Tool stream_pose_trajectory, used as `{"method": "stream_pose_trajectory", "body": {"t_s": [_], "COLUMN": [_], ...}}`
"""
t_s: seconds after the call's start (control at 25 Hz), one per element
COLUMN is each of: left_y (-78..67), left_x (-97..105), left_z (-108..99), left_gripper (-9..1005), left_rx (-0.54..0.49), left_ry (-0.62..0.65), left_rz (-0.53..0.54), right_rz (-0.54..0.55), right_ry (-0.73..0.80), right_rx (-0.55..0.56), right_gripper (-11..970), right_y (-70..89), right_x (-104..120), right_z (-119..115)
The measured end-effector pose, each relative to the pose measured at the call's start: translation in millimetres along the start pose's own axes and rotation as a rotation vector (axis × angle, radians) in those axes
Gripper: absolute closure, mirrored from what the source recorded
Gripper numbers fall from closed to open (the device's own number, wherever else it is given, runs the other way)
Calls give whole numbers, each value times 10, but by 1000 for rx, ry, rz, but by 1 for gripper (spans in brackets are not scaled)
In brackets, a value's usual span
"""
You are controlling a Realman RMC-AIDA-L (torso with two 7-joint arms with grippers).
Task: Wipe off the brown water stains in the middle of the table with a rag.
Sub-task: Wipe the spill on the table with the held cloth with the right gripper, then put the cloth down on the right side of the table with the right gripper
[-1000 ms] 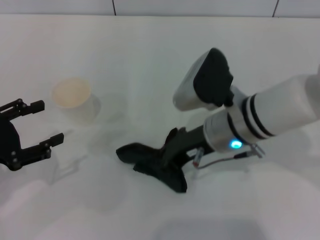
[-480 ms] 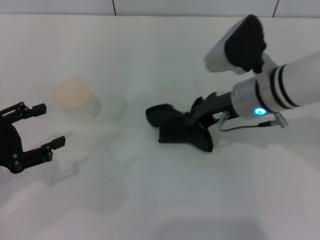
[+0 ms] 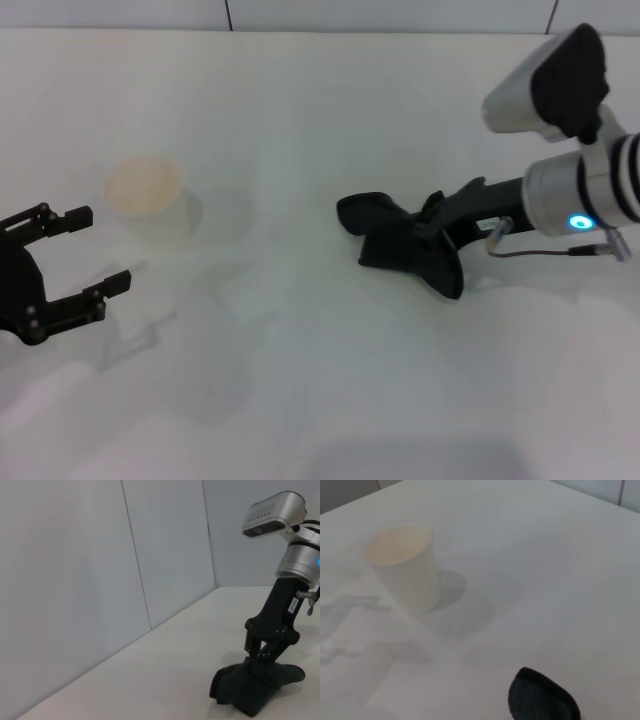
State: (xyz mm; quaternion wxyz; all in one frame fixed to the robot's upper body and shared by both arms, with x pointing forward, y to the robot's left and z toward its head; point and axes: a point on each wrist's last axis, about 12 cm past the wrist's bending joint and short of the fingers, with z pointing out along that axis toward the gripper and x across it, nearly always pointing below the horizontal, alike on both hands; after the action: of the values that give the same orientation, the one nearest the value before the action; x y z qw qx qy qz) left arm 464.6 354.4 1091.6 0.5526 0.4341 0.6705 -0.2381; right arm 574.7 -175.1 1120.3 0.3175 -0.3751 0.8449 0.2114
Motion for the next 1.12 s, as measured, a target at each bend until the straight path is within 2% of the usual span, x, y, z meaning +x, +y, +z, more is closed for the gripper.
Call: {"method": "stream_pose_trajectory", "body": {"t_s": [0.84, 1.12], "left_y": [47, 58], "left_x": [-20, -24], "left_z": [32, 30], "left_gripper": [229, 229], "left_rx": [-10, -17], "left_ry": [1, 0], "left_rz": [12, 14], "right_rz": [81, 42], "right_ry": [3, -38], "right_rx": [35, 11], "right_gripper": [788, 641], "right_y": [-206, -171], "right_x": [166, 168], "right_z": [-129, -179]}}
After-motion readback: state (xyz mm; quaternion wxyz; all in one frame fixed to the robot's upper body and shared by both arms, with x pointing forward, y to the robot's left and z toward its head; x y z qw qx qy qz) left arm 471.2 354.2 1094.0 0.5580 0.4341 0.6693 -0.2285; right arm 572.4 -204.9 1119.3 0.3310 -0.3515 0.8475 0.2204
